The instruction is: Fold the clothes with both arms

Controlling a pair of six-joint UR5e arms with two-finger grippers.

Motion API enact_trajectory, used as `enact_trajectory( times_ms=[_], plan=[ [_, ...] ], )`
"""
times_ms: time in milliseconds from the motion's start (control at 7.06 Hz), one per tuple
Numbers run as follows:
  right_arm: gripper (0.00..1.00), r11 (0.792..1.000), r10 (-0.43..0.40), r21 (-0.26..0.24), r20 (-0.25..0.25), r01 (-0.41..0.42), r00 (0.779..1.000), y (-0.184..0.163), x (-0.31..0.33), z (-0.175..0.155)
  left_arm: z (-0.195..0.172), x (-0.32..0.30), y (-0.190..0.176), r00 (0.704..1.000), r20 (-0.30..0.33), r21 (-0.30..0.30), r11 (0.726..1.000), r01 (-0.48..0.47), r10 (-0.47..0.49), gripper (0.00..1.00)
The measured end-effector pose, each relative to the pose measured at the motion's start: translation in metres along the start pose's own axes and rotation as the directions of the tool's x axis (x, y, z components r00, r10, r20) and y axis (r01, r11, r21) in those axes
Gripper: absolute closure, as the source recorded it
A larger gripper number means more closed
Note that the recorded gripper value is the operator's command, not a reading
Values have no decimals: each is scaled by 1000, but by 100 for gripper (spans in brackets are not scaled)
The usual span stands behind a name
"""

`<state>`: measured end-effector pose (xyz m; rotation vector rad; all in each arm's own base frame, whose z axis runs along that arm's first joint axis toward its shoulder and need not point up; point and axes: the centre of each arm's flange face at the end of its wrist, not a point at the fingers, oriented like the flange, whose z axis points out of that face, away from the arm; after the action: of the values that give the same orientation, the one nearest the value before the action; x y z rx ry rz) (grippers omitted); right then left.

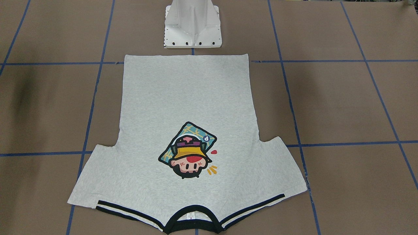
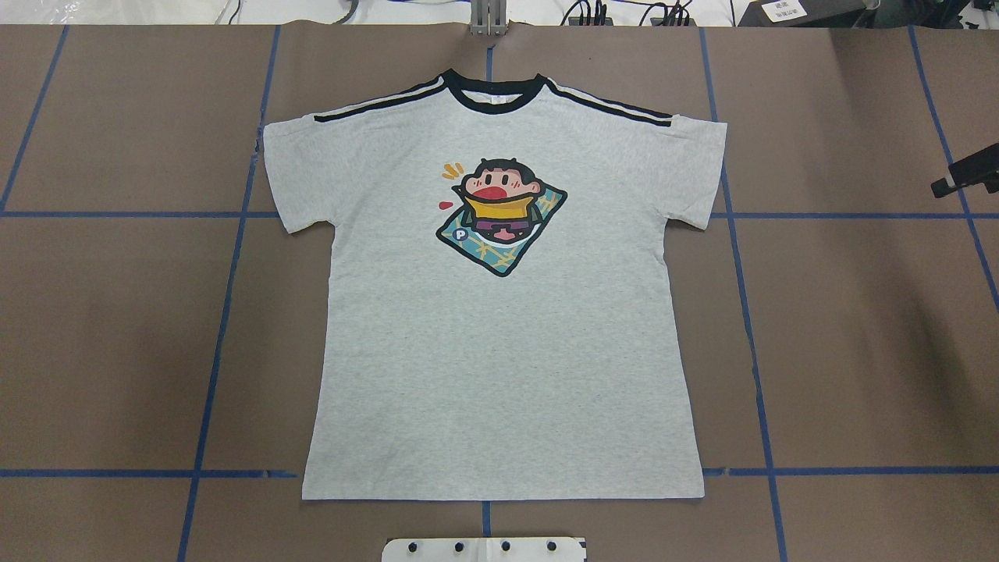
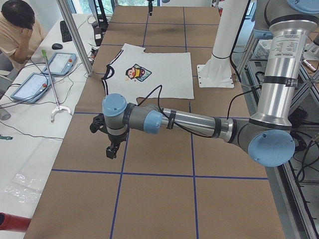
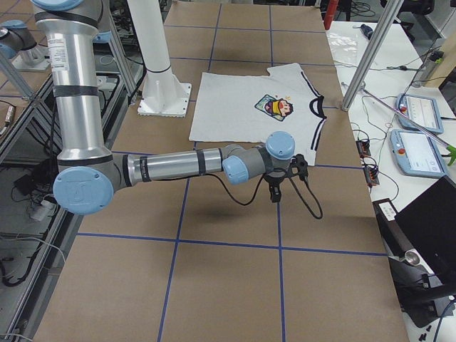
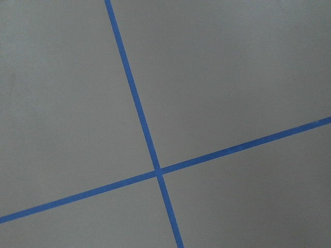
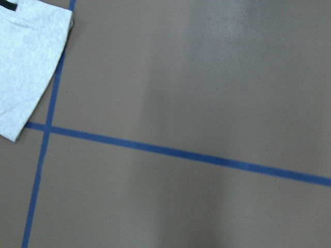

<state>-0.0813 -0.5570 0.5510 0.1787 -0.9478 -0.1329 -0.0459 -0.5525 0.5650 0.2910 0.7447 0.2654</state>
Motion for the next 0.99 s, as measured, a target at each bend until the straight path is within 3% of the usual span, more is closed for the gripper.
enact_trajectory(
  times_ms=[142, 425, 567, 708, 850, 992],
  plan=[
    [0, 999, -28, 38, 11, 28, 1000, -36, -16, 20, 1, 2, 4, 1000, -11, 15, 1000, -13, 13, 0],
    [5, 993, 52, 111, -44, -47, 998, -102, -80, 67, 0, 7, 9, 999, -43, 34, 999, -25, 26, 0],
    [6, 986, 71, 155, -74, -59, 995, -119, -113, 87, 0, 8, 9, 998, -48, 38, 999, -27, 29, 0],
    [12, 974, 95, 211, -68, -79, 993, -128, -128, 103, -1, 9, 9, 998, -51, 40, 999, -28, 30, 0],
    [8, 948, 174, 273, -16, -163, 985, -136, -133, 119, -1, 10, 9, 998, -57, 41, 999, -29, 31, 0],
    [8, 908, 263, 330, 34, -259, 964, -140, -141, 137, -1, 11, 9, 997, -69, 43, 999, -28, 31, 0]
  ],
)
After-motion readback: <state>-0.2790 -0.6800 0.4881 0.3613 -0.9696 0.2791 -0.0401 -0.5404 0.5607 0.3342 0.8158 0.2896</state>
